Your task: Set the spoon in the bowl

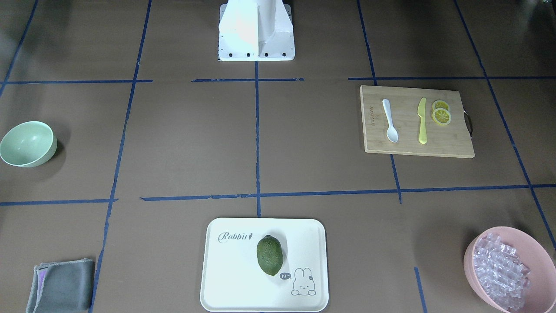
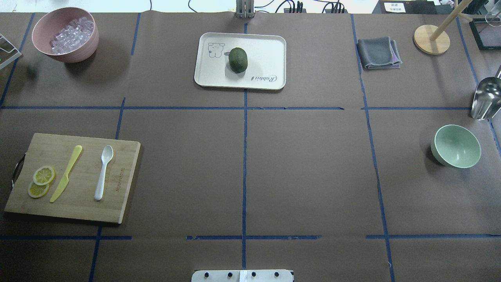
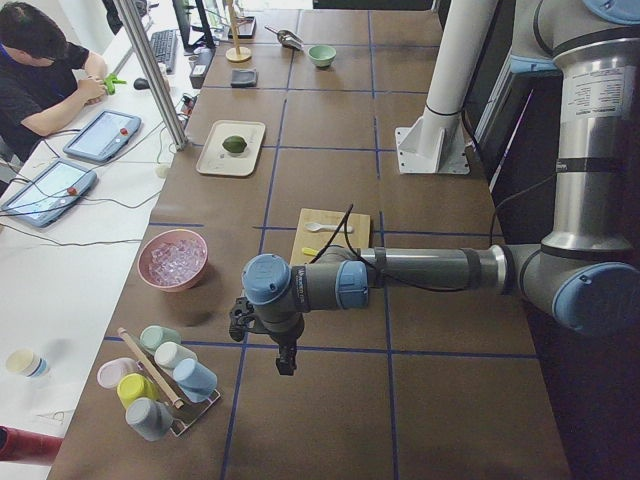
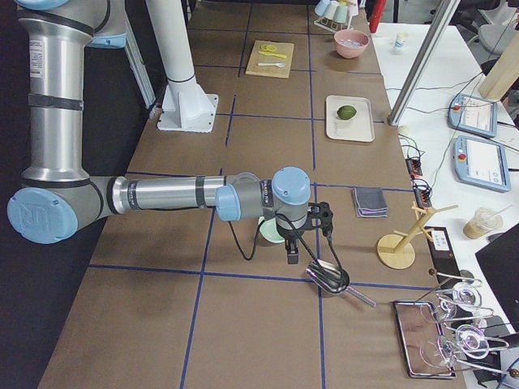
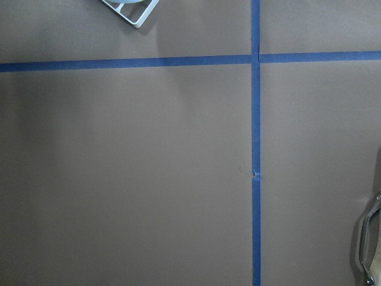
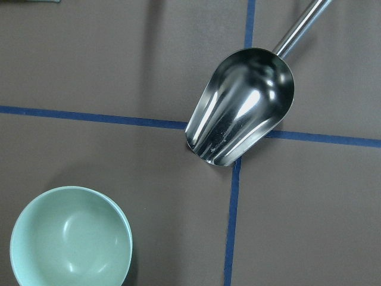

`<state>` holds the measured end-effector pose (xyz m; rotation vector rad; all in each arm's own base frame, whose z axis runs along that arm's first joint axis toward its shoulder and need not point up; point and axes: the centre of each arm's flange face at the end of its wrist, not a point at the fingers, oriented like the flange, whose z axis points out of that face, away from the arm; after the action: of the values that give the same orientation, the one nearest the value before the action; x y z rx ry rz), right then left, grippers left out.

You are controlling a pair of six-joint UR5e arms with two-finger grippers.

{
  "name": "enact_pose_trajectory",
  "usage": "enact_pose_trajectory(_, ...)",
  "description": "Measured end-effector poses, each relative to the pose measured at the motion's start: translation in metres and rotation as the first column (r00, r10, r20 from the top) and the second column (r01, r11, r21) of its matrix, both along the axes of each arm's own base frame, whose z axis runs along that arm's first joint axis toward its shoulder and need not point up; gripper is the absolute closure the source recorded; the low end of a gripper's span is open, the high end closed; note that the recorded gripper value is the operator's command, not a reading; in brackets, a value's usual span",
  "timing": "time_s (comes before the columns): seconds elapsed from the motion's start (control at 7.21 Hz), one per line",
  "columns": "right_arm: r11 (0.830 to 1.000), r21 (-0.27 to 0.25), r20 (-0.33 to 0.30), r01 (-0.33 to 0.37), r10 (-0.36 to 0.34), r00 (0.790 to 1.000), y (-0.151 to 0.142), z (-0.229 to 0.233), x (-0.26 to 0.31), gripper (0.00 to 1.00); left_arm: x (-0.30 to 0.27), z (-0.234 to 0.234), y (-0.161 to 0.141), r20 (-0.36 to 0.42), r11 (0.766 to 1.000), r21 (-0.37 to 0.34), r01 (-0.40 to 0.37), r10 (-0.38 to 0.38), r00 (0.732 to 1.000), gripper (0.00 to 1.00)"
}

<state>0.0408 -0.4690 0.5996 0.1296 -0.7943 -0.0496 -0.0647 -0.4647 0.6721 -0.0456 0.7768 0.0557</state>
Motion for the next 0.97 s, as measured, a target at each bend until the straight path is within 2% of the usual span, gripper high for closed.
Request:
enact_pose_trajectory(0.28, 0.999, 0.036, 0.003, -0.002, 0.001, 1.000, -0.013, -0.019, -0.001, 0.00, 0.001, -0.005, -0.004, -0.011, 1.000, 0.009, 0.002, -0.002, 1.000, 0.00)
enact_pose_trajectory(0.42, 0.999, 0.033, 0.005, -0.005, 0.005, 1.000, -0.017, -0.020, -0.001, 0.00, 0.002, -0.008, -0.005, -0.028, 1.000, 0.014, 0.003, -0.003, 1.000, 0.00)
enact_pose_trajectory(0.69, 1.000, 0.004, 0.004, -0.020, 0.020, 1.000, -0.015, -0.013, -0.002, 0.00, 0.003, -0.014, -0.007, -0.041, 1.000, 0.024, 0.005, -0.004, 0.999, 0.00)
enact_pose_trajectory(0.97, 0.997, -0.027, 0.017, -0.069, 0.070, 0.997, 0.002, 0.001, -0.018, 0.00, 0.003, -0.018, -0.007, -0.043, 1.000, 0.030, 0.007, -0.006, 0.999, 0.00)
